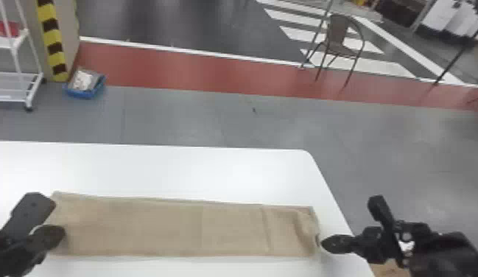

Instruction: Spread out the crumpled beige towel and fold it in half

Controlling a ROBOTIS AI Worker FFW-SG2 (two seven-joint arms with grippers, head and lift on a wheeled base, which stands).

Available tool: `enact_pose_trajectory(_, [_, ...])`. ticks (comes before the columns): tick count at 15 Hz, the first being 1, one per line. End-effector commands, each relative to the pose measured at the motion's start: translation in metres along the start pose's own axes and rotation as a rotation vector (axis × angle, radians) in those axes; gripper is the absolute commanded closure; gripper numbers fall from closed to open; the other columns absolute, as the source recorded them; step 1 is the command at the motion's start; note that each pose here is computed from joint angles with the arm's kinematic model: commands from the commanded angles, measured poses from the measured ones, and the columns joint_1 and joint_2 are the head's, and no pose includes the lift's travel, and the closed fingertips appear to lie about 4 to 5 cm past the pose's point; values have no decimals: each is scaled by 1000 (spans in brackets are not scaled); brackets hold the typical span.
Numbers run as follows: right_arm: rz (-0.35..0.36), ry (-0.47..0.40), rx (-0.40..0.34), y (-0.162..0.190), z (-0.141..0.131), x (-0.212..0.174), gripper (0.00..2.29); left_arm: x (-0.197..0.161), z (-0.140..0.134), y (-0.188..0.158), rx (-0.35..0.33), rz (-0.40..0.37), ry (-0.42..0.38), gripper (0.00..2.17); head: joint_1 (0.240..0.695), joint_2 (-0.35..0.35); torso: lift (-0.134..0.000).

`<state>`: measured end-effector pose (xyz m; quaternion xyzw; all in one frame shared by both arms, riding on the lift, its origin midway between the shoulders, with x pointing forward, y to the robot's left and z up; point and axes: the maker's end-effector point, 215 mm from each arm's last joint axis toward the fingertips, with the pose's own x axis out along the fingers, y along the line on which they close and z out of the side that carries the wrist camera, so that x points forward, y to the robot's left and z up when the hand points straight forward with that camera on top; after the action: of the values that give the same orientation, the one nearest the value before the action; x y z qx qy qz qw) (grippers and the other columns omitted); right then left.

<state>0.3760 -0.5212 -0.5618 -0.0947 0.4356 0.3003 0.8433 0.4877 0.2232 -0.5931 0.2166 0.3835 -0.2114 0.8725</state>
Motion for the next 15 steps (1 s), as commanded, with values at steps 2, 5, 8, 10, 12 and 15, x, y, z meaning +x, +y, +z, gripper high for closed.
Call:
enact_pose_trajectory(2, [-13, -6, -9, -6, -2, -8, 1598, 1, -5, 2, -9, 0, 6, 1504, 695, -350, 0])
enact_pose_trajectory(5, [-33, -84, -18, -7, 18, -3, 1598, 2, -6, 1, -9, -1, 4, 1504, 695, -350, 0])
enact_pose_trajectory(8, [-66, -97, -41, -7, 23, 9, 1598, 2, -5, -1, -8, -6, 6, 1504, 695, -350, 0])
enact_pose_trajectory(10, [-89, -83, -66, -3, 24, 25, 1598, 3, -2, -5, 0, -12, 4, 1504, 695, -350, 0])
enact_pose_trajectory(12, [-77, -71, -108, 8, 26, 41, 1598, 4, 0, -6, 5, -13, 6, 1504, 695, -347, 0])
enact_pose_trajectory(15, [-13, -54, -120, 23, 34, 54, 1598, 4, -1, -5, 2, -13, 9, 1504, 695, -325, 0])
